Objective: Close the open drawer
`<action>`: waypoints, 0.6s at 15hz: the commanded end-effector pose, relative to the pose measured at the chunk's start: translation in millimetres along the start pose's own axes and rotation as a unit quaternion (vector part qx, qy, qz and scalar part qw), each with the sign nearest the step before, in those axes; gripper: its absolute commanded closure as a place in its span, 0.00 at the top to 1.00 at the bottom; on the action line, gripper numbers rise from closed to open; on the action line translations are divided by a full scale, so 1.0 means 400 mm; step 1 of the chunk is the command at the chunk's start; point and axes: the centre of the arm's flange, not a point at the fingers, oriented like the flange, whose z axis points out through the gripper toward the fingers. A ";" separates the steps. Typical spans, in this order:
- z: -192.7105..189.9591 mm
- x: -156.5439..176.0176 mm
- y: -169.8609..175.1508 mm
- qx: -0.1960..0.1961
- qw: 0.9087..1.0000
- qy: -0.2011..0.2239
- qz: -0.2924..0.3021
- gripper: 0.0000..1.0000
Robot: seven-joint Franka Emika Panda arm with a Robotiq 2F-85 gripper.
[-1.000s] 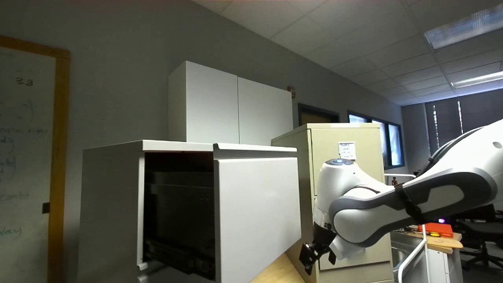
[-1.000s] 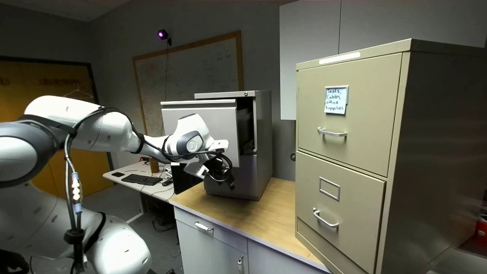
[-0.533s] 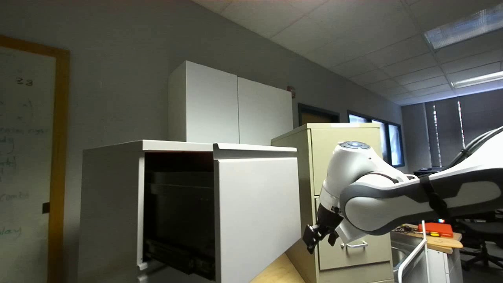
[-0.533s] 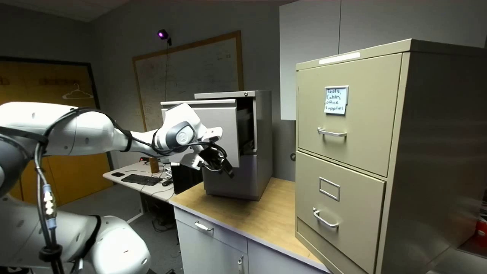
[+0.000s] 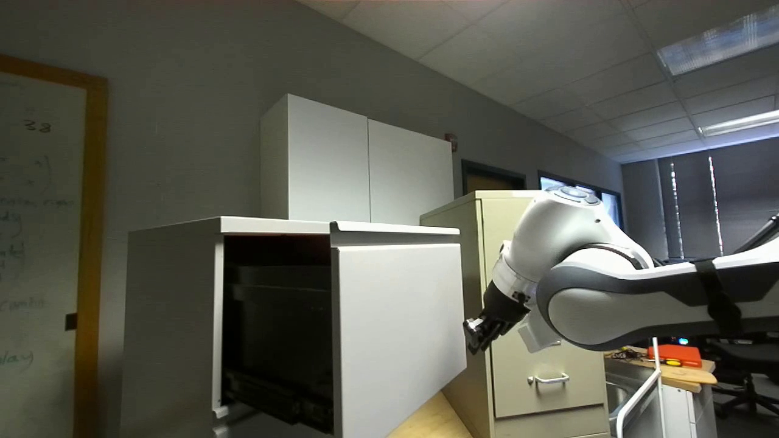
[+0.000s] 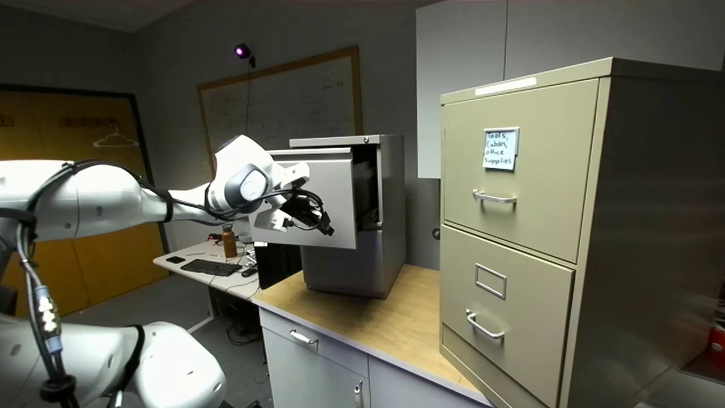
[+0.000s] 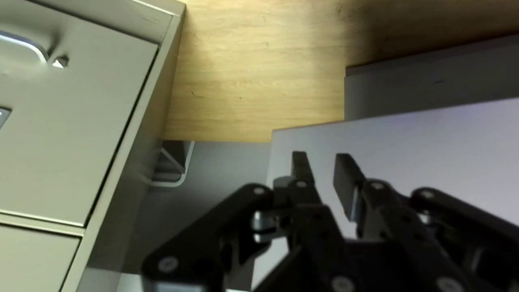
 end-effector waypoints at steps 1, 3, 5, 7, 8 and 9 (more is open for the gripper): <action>-0.062 0.048 -0.026 0.012 0.998 0.059 -0.029 0.02; -0.083 0.080 -0.039 0.024 0.995 0.092 -0.037 0.00; -0.094 0.116 -0.055 0.046 0.990 0.124 -0.049 0.03; -0.095 0.153 -0.079 0.066 0.985 0.147 -0.064 0.04; -0.092 0.165 -0.089 0.072 0.984 0.150 -0.071 0.03; -0.086 0.183 -0.108 0.078 0.982 0.154 -0.079 0.04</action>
